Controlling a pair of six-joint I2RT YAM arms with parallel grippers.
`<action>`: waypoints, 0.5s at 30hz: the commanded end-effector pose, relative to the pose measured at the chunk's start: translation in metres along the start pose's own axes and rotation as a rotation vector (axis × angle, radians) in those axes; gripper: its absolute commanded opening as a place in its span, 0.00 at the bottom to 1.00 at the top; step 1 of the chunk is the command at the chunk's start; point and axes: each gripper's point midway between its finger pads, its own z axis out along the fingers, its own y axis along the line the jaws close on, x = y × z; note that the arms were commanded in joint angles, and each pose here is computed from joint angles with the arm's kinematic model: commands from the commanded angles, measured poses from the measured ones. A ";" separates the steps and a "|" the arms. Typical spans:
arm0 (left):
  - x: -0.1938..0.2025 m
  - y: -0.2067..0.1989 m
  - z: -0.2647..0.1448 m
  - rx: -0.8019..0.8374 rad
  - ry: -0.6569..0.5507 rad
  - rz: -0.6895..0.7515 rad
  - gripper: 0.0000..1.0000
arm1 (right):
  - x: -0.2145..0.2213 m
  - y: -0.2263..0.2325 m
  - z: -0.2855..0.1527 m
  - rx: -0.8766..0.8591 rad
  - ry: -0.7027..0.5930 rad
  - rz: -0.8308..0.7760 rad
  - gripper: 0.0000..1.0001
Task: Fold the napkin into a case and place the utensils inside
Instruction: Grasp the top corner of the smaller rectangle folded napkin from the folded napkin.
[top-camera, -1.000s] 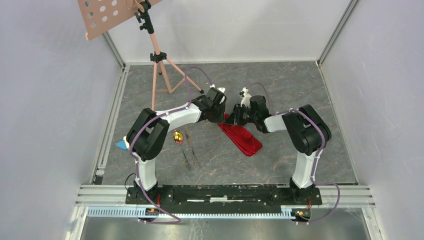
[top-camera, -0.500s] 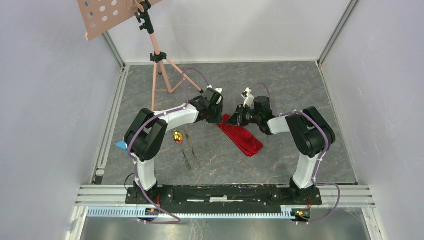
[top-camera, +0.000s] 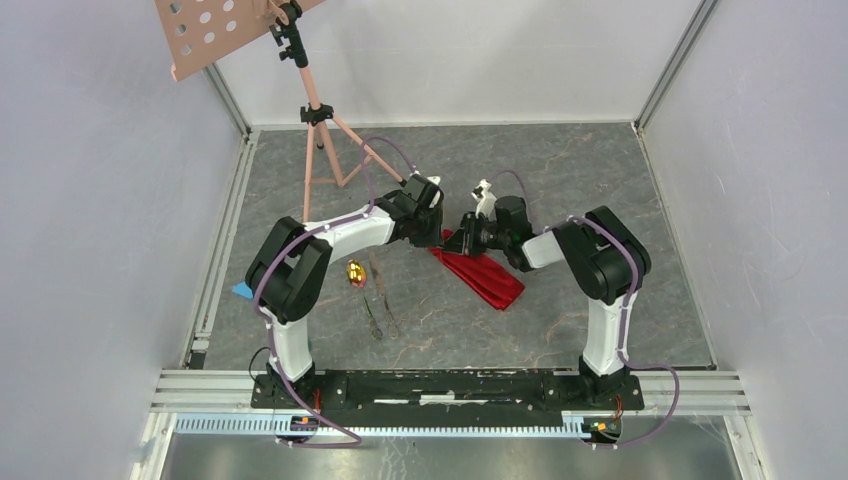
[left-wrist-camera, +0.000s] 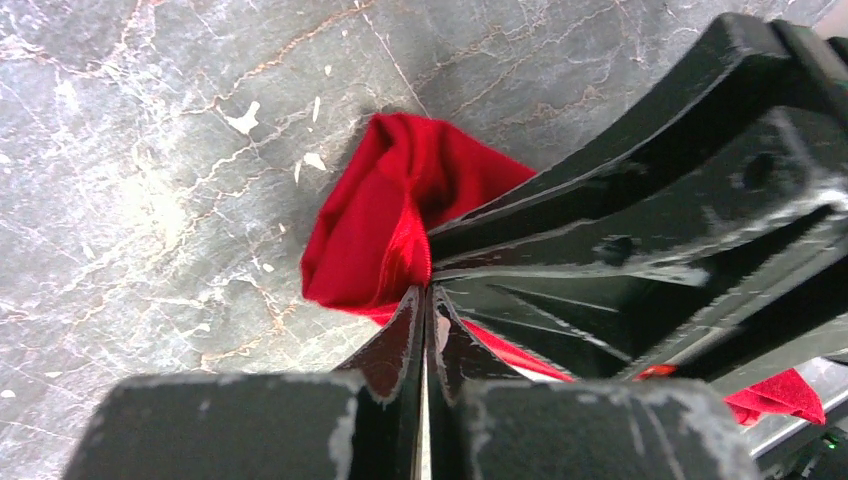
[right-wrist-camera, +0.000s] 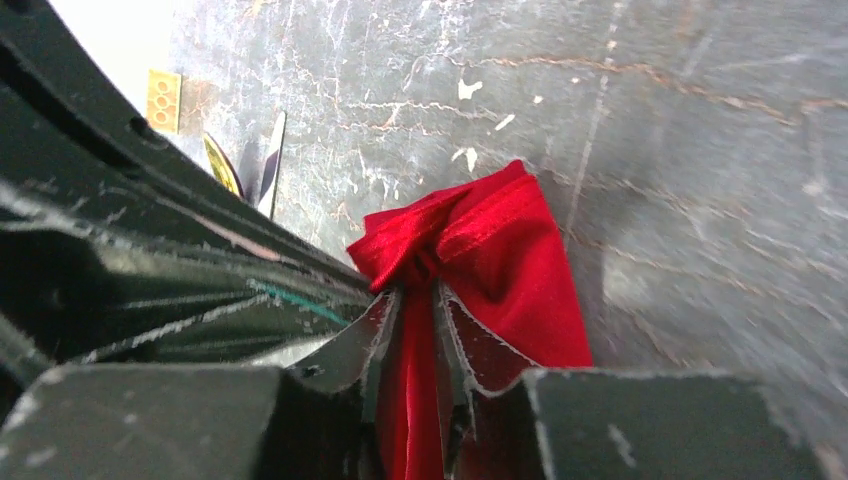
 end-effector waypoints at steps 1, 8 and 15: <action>-0.016 -0.008 -0.006 0.026 -0.040 -0.065 0.09 | -0.007 0.023 -0.022 -0.094 -0.017 -0.017 0.28; -0.017 -0.009 -0.037 0.036 -0.076 -0.066 0.41 | -0.020 0.025 -0.040 -0.087 -0.036 -0.048 0.39; 0.008 0.001 -0.040 0.028 -0.030 -0.144 0.50 | -0.024 0.013 -0.031 -0.075 -0.034 -0.028 0.29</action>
